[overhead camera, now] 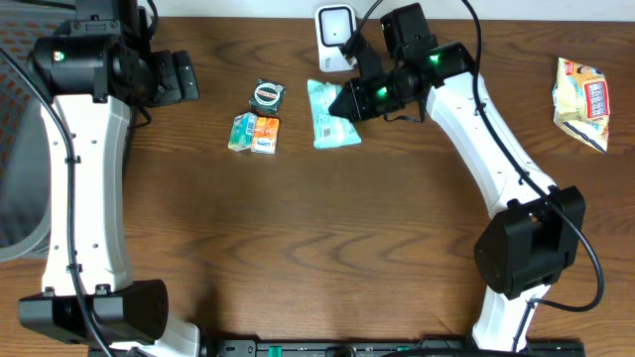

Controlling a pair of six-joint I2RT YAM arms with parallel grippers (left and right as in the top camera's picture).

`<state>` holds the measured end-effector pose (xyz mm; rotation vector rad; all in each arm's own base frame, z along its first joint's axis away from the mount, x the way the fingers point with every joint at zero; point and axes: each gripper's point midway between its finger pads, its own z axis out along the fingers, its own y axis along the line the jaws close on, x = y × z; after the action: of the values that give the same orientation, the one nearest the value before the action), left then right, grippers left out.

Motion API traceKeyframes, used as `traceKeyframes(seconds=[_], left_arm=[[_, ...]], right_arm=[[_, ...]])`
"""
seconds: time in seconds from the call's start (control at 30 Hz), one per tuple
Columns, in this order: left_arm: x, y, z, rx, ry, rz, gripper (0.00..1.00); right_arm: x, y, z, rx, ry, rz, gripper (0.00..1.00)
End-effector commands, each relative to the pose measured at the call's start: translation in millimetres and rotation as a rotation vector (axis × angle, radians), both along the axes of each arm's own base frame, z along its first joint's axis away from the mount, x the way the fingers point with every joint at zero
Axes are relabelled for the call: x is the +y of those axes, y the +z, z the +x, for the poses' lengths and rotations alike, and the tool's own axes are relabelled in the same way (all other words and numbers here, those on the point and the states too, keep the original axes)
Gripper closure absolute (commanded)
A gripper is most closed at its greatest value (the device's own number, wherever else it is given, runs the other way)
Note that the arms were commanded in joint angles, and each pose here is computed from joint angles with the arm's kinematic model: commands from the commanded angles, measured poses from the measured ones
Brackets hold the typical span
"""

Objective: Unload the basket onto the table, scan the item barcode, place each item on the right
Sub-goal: 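Hold the packet under the white scanner with the right gripper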

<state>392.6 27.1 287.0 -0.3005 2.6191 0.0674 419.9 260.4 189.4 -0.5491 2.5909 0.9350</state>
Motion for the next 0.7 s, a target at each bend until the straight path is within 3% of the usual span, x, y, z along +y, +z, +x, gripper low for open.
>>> traceKeyframes(seconds=[0.0, 0.3, 0.67], left_arm=[[4.4, -2.9, -0.1, 0.008, 0.019, 0.010, 0.02], [4.4, -2.9, -0.1, 0.008, 0.019, 0.010, 0.02], [4.4, -2.9, -0.1, 0.008, 0.020, 0.010, 0.02]], right_arm=[[-10.3, 9.4, 19.6, -0.115, -0.050, -0.060, 0.99], [3.9, 31.0, 4.7, -0.080, -0.007, 0.057, 0.99], [-19.5, 38.3, -27.4, -0.014, -0.032, -0.044, 0.99]])
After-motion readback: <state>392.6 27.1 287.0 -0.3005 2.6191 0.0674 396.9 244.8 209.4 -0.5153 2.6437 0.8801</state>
